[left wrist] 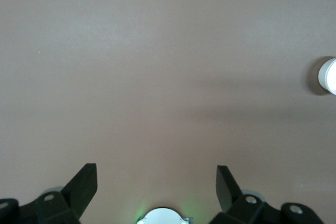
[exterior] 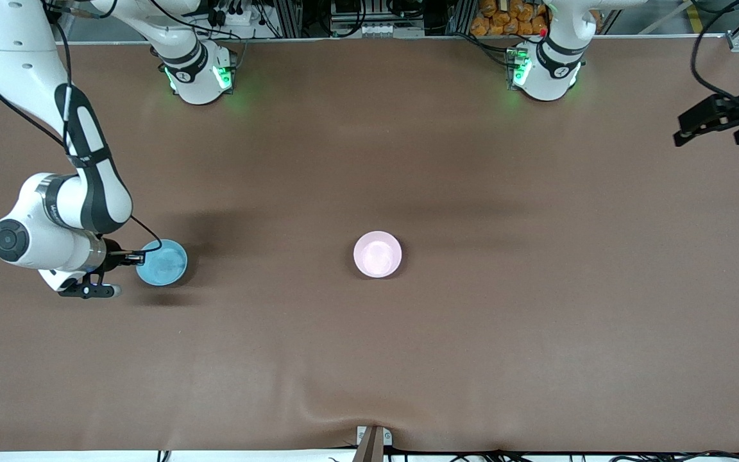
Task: Stack pink and blue bowls on white bowl
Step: 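Carry the blue bowl with the right gripper over the pink bowl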
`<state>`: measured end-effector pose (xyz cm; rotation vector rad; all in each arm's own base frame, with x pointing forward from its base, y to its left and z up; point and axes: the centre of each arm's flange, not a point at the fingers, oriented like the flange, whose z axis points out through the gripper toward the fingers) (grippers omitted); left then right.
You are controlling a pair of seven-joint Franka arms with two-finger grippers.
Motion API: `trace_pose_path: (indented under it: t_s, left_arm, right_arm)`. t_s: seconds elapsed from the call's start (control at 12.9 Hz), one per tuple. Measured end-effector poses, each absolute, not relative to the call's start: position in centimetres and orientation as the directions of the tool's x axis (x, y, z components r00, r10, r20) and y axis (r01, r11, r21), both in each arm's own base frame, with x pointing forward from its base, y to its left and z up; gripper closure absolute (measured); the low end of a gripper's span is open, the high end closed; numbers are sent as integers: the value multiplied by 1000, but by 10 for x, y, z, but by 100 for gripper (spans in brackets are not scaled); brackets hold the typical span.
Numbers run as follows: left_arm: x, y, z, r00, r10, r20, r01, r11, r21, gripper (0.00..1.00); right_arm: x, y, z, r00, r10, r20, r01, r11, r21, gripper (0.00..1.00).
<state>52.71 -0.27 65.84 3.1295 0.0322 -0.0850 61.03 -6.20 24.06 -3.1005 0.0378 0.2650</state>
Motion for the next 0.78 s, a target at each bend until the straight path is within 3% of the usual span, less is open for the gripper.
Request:
trace_pose_path:
  t_s: [0.78]
  left_arm:
    - [531,2,652,998,17,-61,16,-1000,-17,0]
  right_arm:
    - [606,33,326,986,-14,-165,-59,-960,-274,95]
